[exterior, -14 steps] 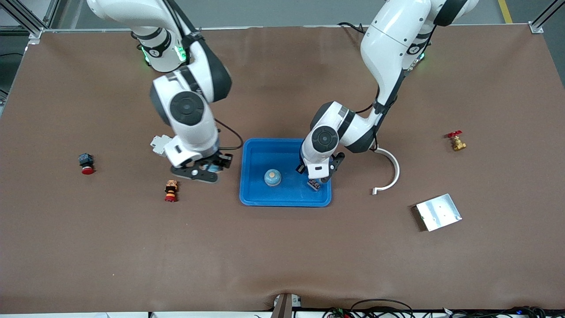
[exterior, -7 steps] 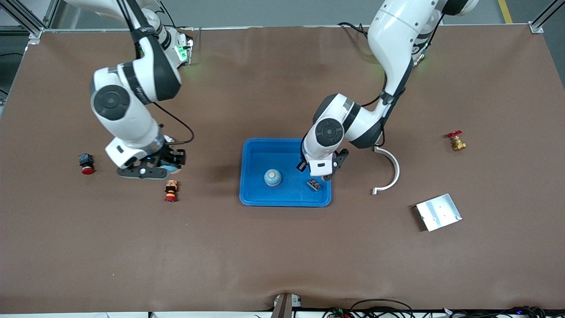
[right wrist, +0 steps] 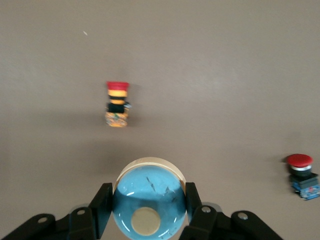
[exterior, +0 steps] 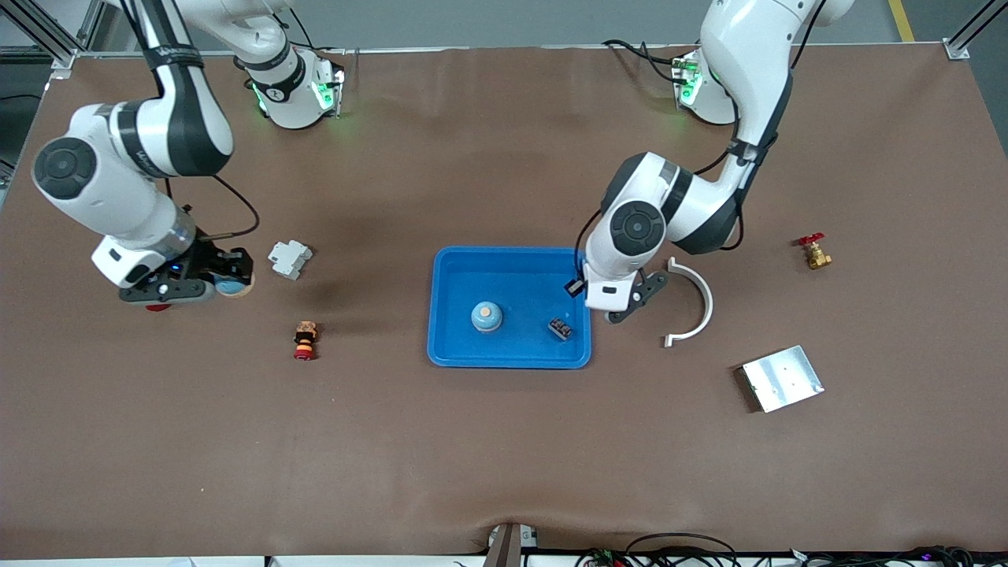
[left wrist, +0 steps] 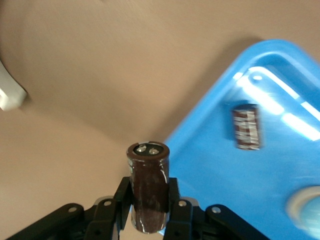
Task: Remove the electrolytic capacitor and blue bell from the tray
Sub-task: 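Carry the bell beside the buttons while the left gripper carries the capacitor, then lower the capacitor inside the white arc while the right gripper lowers the bell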
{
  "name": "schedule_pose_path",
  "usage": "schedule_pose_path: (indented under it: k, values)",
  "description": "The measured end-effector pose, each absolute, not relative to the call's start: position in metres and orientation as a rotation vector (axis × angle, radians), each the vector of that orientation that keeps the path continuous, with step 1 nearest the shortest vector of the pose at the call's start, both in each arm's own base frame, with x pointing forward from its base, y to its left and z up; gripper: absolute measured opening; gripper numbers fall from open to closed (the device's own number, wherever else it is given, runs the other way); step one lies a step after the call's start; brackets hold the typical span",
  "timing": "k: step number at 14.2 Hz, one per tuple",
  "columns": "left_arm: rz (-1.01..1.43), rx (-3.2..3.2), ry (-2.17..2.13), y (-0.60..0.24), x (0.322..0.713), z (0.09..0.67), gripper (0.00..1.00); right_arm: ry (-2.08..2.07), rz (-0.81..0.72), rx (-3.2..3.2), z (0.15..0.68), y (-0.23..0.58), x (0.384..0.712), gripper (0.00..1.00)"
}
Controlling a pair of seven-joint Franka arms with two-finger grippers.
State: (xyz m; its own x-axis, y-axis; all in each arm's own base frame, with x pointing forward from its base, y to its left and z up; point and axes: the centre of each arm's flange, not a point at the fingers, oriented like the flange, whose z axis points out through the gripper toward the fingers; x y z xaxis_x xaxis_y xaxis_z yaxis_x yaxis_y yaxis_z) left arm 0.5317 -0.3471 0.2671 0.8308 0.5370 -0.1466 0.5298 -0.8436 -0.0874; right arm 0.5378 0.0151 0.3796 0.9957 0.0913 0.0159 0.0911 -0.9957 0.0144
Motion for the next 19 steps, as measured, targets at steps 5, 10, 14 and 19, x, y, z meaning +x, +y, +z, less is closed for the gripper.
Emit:
schedule_pose_path:
  k: [5, 10, 14, 19]
  values:
    - [0.212, -3.029, -0.481, -0.288, 0.535, 0.258, 0.33, 0.172, -0.004, 3.161, 0.347, -0.034, 0.509, 0.63]
    - [0.220, -3.076, -0.250, -0.234, 0.542, 0.254, 0.33, 0.279, 0.027, 3.165, 0.311, -0.080, 0.482, 0.63]
    - [0.170, -3.063, -0.113, -0.205, 0.545, 0.245, 0.33, 0.362, -0.045, 3.171, 0.285, -0.133, 0.462, 0.63]
    - [0.090, -3.091, -0.008, -0.193, 0.543, 0.233, 0.33, 0.399, -0.123, 3.192, 0.255, -0.174, 0.444, 0.63]
